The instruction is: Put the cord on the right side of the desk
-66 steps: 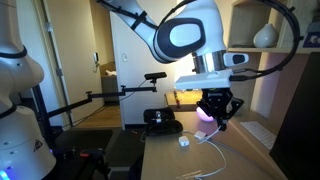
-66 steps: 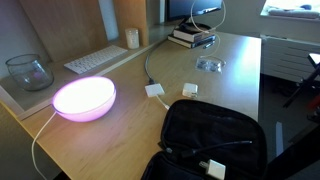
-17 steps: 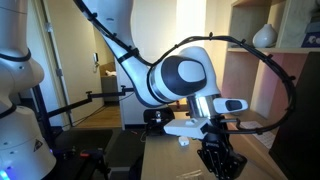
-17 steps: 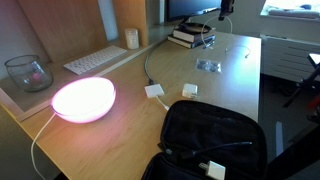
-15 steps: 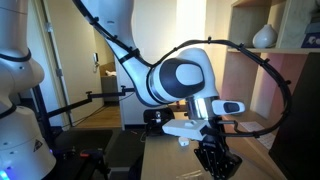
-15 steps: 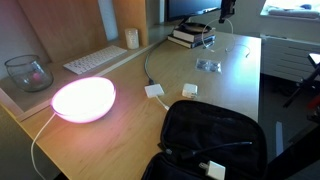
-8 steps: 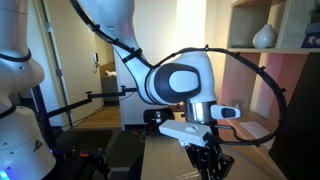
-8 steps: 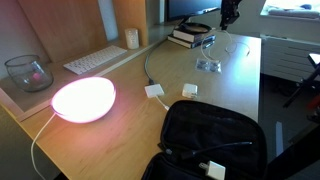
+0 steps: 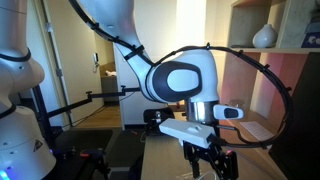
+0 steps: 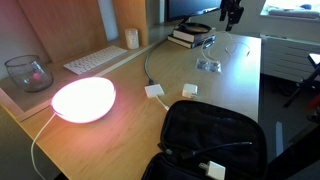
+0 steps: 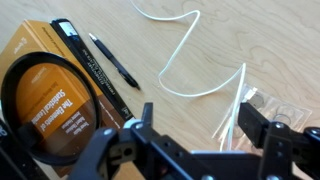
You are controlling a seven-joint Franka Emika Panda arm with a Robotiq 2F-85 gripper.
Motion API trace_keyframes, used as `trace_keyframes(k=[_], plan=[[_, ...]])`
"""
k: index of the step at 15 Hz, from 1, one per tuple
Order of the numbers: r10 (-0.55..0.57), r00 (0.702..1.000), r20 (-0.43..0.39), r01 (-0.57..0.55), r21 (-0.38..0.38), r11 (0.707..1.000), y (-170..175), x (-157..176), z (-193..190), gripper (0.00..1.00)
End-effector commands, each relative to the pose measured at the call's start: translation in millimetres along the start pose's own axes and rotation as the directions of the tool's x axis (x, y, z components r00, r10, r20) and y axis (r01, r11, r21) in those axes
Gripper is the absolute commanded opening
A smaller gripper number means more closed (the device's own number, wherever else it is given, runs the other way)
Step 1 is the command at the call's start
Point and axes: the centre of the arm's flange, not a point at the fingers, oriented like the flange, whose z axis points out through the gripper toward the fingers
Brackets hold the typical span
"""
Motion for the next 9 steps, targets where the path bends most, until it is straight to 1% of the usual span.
trace_keyframes(k=[1, 3, 4, 6, 8, 9], plan=[[0.037, 0.999, -0.023, -0.035, 0.071, 0.997, 12, -8, -17, 1.0], [0.072, 0.996, -0.045, -0.067, 0.117, 0.991, 15, -9, -20, 1.0], [0.08, 0.995, -0.056, -0.073, 0.124, 0.99, 18, -9, -21, 1.0], [0.118, 0.99, -0.079, -0.104, 0.165, 0.981, 24, -11, -26, 1.0], [0.156, 0.983, -0.098, -0.136, 0.179, 0.974, 28, -13, -29, 1.0], [0.175, 0.978, -0.112, -0.149, 0.206, 0.967, 30, -14, -31, 1.0]])
